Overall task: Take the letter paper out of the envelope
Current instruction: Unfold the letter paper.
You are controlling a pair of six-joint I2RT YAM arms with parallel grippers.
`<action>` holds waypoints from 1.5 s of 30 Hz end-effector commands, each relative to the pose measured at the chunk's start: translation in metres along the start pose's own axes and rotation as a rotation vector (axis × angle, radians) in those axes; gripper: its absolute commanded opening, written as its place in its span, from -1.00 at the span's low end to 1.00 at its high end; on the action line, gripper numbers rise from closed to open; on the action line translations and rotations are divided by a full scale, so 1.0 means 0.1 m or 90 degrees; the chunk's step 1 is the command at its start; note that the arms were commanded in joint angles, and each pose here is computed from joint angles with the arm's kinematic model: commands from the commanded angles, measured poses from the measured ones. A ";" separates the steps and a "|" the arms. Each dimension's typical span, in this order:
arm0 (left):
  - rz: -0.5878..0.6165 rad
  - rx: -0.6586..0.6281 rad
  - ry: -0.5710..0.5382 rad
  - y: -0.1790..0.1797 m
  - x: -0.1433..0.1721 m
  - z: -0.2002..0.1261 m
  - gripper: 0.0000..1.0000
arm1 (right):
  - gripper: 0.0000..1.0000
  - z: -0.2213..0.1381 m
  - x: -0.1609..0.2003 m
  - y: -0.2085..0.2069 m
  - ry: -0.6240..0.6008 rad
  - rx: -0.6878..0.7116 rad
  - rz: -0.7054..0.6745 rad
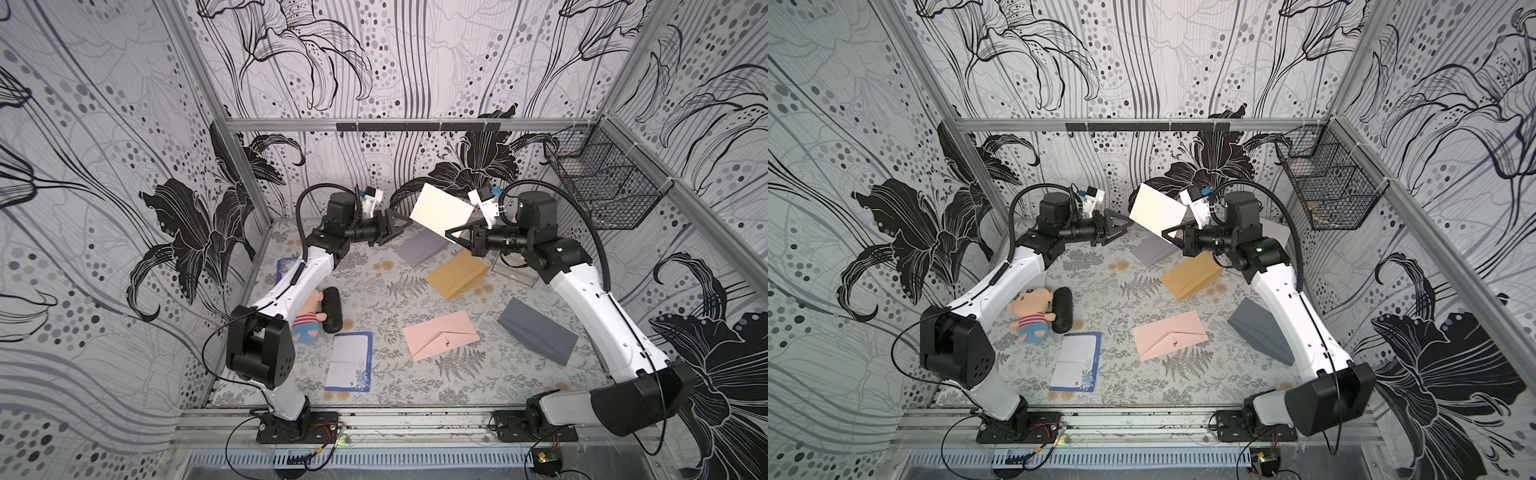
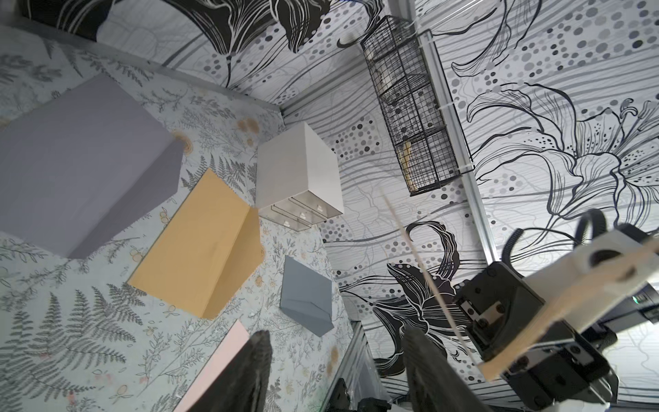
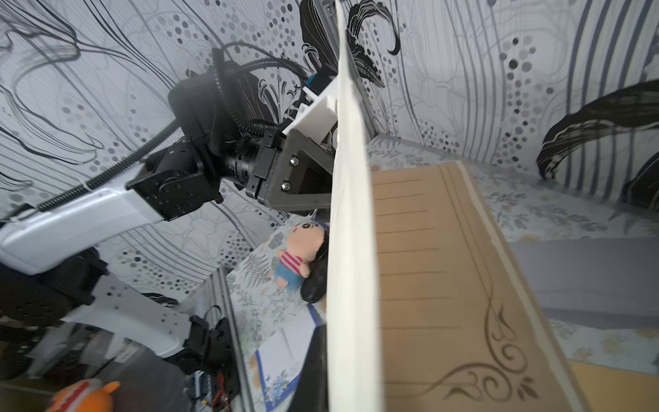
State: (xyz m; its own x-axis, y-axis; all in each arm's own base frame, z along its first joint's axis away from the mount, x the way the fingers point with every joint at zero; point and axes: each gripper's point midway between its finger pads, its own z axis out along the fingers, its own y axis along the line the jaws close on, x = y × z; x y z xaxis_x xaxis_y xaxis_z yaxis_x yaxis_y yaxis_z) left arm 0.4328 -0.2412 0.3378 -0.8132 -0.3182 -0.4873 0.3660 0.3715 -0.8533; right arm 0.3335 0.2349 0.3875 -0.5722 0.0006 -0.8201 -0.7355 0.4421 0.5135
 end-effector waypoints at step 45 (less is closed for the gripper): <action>0.122 0.267 0.135 -0.59 0.18 -0.15 -0.21 | -1.00 0.09 -0.01 -0.18 0.110 -0.085 0.448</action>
State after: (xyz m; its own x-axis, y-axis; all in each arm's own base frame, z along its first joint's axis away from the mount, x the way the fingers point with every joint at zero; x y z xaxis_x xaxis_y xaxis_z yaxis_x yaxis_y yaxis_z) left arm 0.3991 -0.2545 0.3765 -0.7961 -0.0895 -0.5985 0.6006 0.0034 -0.7995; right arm 0.3466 0.2367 0.3831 -0.9678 0.0959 -0.2326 -0.2035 0.2455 0.9478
